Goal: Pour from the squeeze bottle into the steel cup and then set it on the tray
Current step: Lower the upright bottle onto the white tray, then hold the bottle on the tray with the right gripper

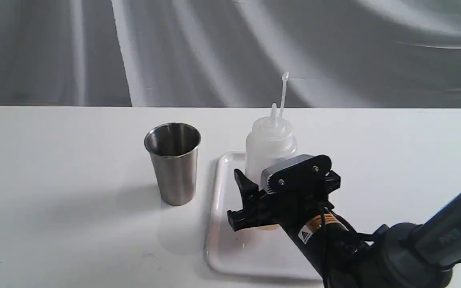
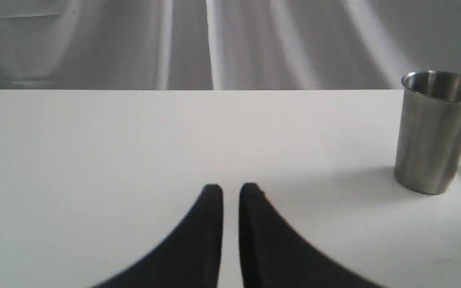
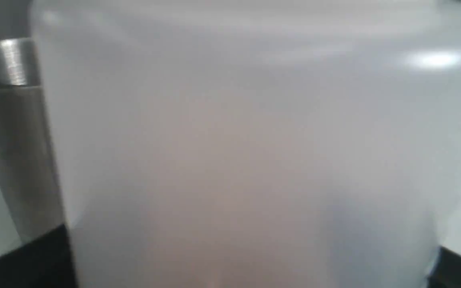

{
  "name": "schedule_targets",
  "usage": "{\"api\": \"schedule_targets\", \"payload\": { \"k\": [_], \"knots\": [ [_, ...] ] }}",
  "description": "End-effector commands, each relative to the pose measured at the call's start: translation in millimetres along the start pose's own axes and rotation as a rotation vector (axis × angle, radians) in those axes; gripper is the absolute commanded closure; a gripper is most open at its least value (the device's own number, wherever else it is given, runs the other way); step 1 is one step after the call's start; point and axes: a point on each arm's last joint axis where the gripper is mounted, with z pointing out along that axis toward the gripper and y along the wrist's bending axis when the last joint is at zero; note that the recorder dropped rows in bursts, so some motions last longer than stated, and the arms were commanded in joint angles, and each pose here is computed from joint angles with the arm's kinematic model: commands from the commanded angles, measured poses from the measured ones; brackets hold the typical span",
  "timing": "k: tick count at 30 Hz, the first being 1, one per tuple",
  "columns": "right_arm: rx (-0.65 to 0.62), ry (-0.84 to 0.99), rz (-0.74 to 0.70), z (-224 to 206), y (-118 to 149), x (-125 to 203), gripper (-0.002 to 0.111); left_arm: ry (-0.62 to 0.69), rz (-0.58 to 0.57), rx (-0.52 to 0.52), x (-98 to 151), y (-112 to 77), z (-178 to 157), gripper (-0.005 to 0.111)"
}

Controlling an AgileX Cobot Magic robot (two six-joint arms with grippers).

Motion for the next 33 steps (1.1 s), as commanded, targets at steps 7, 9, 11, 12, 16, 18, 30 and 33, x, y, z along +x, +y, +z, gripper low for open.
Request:
{"api": "schedule_targets", "payload": {
  "k": [7,9,11,12,16,18,30,33],
  "knots": [
    [0.059,-0.027,0.054,-1,-7,1,0.108,-0.005,-0.004,0.002,1,-0.1,0,0.098],
    [0.059,-0.011,0.052,0,-7,7,0.108,-0.005,0.000,0.002,1,-0.1,0,0.098],
    [0.058,0.002,0.049,0,-6,11,0.108,-0.005,0.000,0.002,1,-0.1,0,0.098],
    [0.058,0.006,0.048,0,-6,13,0.108,-0.005,0.000,0.002,1,-0.1,0,0.098],
    [0.058,0.015,0.046,0,-6,16,0.108,-0.005,0.000,0.002,1,-0.1,0,0.098],
    [0.058,0.016,0.043,0,-6,17,0.108,-0.005,0.000,0.002,1,-0.1,0,0.098],
    [0.043,0.023,0.018,0,-5,19,0.064,-0.005,-0.004,0.002,1,-0.1,0,0.098],
    [0.033,0.034,0.012,0,-4,24,0.039,-0.005,0.000,0.002,1,-0.1,0,0.098]
  ]
}}
